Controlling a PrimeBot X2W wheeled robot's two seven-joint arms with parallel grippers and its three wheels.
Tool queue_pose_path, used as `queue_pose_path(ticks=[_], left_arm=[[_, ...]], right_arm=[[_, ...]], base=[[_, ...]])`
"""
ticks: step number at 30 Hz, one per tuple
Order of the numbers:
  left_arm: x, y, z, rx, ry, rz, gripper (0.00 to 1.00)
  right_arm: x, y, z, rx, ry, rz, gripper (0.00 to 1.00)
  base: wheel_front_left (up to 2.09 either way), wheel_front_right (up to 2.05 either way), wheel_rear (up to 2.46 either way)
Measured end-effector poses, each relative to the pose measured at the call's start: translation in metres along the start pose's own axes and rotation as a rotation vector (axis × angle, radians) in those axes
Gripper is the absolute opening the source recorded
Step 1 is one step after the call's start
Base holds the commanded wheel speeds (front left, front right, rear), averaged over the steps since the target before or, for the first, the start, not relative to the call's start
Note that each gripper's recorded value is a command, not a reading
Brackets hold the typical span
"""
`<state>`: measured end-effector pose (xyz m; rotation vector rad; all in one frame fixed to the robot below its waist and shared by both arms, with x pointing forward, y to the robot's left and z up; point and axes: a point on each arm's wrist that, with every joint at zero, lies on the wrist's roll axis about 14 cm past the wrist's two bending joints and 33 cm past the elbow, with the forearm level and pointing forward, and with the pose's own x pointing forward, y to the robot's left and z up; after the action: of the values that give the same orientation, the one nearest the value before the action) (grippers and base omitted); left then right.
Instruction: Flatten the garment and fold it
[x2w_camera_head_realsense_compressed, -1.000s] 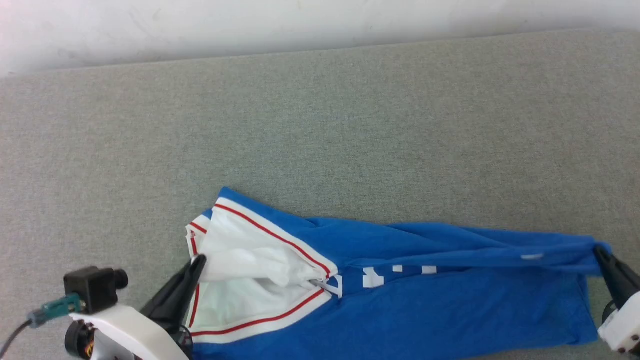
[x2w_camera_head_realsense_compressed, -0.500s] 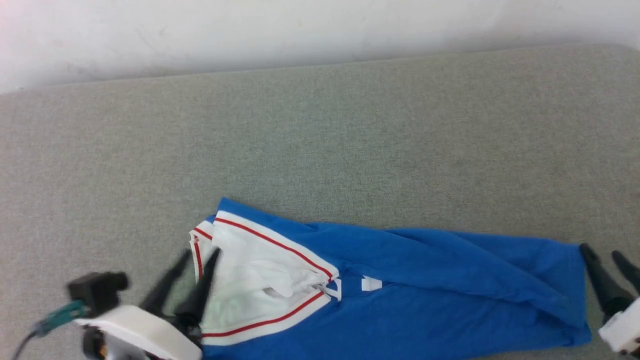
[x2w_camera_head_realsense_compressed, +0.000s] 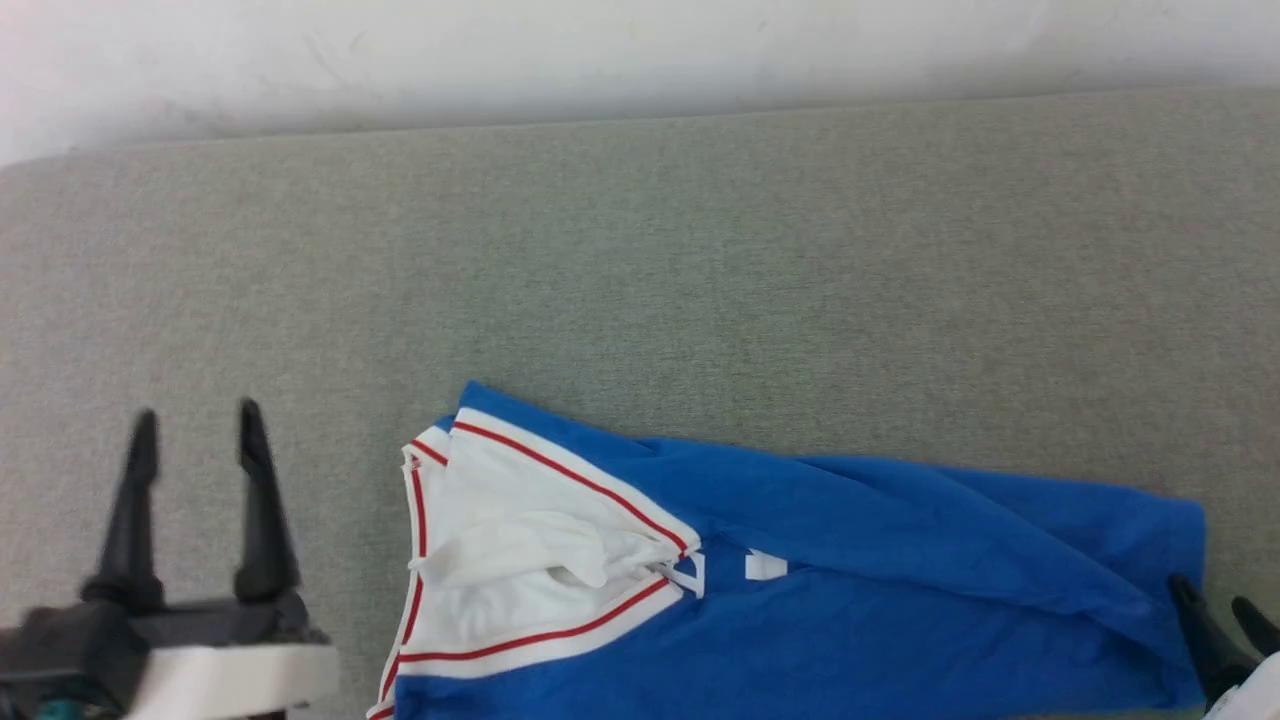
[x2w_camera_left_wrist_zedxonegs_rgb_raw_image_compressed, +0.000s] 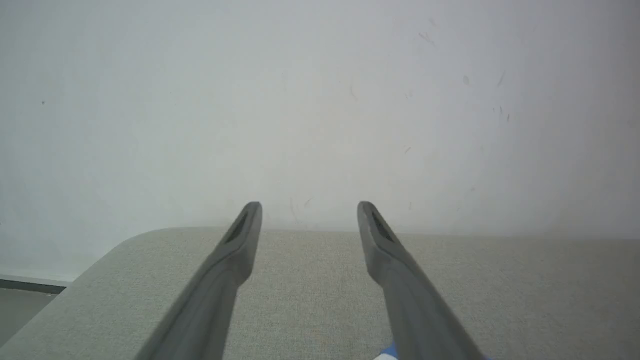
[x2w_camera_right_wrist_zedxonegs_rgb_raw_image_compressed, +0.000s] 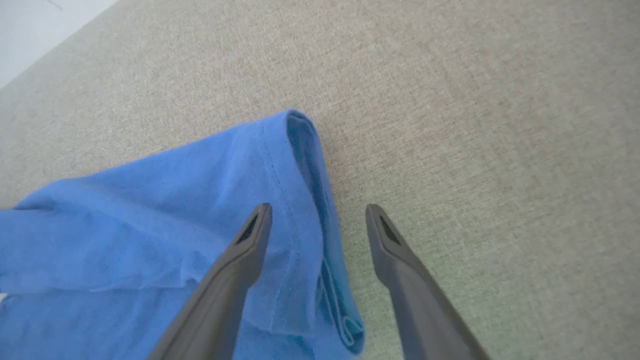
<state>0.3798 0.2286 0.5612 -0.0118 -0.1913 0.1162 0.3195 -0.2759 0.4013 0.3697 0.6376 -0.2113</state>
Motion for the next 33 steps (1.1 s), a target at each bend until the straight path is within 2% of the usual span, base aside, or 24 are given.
queue_pose_path(ticks=[7, 8, 9, 10, 13, 19, 26, 28, 30, 33], left_arm=[[-0.015, -0.003, -0.02, 0.002, 0.06, 0.001, 1.0], [-0.016, -0.003, -0.022, 0.001, 0.067, 0.0, 1.0], [-0.017, -0.002, -0.024, 0.004, 0.073, 0.002, 1.0], [-0.018, -0.001, -0.025, 0.008, 0.077, 0.001, 1.0], [-0.02, -0.001, -0.028, 0.003, 0.085, 0.0, 1.0], [-0.02, -0.003, -0.027, -0.007, 0.079, -0.008, 1.0], [-0.022, -0.01, -0.029, -0.029, 0.084, -0.03, 1.0], [-0.024, -0.011, -0.029, -0.033, 0.087, -0.036, 1.0], [-0.025, -0.011, -0.03, -0.032, 0.091, -0.038, 1.0], [-0.028, -0.013, -0.03, -0.038, 0.092, -0.044, 1.0]], right_arm=[[0.013, 0.0, -0.029, -0.016, 0.119, -0.011, 1.0], [0.015, 0.001, -0.032, -0.019, 0.136, -0.009, 0.87], [0.016, 0.001, -0.034, -0.022, 0.152, -0.008, 0.34], [0.017, 0.002, -0.035, -0.024, 0.162, -0.006, 0.0], [0.02, 0.006, -0.035, -0.026, 0.184, 0.004, 0.0], [0.019, 0.006, -0.019, -0.034, 0.138, -0.002, 0.0], [0.006, -0.05, 0.046, -0.17, -0.009, -0.174, 0.0], [0.002, -0.054, 0.055, -0.181, -0.027, -0.186, 0.0], [0.002, -0.042, 0.055, -0.185, -0.018, -0.147, 0.0], [0.001, -0.003, 0.05, -0.193, 0.013, -0.027, 0.0]], base=[[0.0, 0.0, 0.0], [0.0, 0.0, 0.0], [0.0, 0.0, 0.0], [0.0, 0.0, 0.0], [0.0, 0.0, 0.0], [0.0, 0.0, 0.0], [0.0, 0.0, 0.0], [0.0, 0.0, 0.0], [0.0, 0.0, 0.0], [0.0, 0.0, 0.0]])
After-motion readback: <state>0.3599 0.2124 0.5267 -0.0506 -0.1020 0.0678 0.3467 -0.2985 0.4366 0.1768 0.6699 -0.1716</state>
